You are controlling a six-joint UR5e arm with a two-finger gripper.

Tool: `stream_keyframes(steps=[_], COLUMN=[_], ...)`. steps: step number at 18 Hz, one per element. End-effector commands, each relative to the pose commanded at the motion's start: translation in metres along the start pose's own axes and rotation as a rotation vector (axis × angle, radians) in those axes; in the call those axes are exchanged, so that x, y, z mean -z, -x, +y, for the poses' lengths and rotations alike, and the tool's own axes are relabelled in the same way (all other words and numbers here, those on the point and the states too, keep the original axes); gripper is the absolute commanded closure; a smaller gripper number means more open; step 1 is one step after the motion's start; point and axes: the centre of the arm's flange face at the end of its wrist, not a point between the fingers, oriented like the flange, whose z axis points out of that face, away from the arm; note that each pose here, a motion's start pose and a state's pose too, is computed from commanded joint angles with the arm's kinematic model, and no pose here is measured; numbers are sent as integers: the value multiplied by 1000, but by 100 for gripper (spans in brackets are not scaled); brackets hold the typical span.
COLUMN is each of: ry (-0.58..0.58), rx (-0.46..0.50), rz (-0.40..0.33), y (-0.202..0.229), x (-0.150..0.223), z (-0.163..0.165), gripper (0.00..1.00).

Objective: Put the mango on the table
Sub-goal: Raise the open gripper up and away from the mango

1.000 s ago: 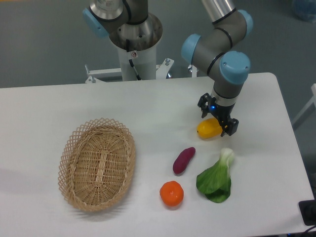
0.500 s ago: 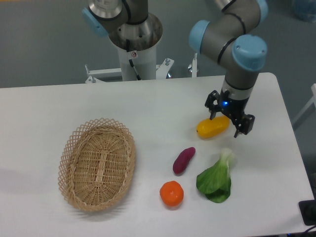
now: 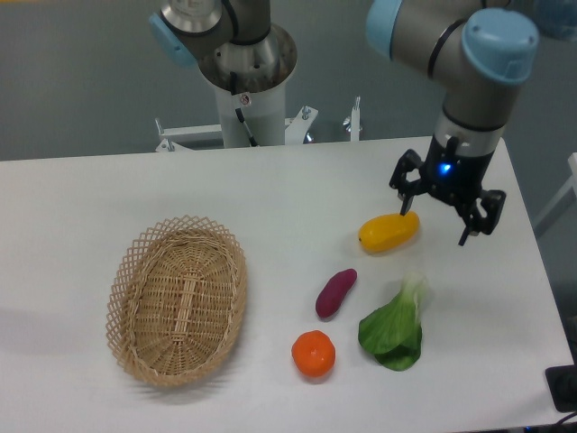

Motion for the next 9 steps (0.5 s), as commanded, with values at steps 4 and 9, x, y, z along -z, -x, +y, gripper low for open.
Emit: stream_keyframes(steps=[4, 9], ry=[52, 44], rx=[-13, -12], rz=[-17, -21], y=[1, 0], x=[4, 5], z=[0, -4], gripper=[0, 0])
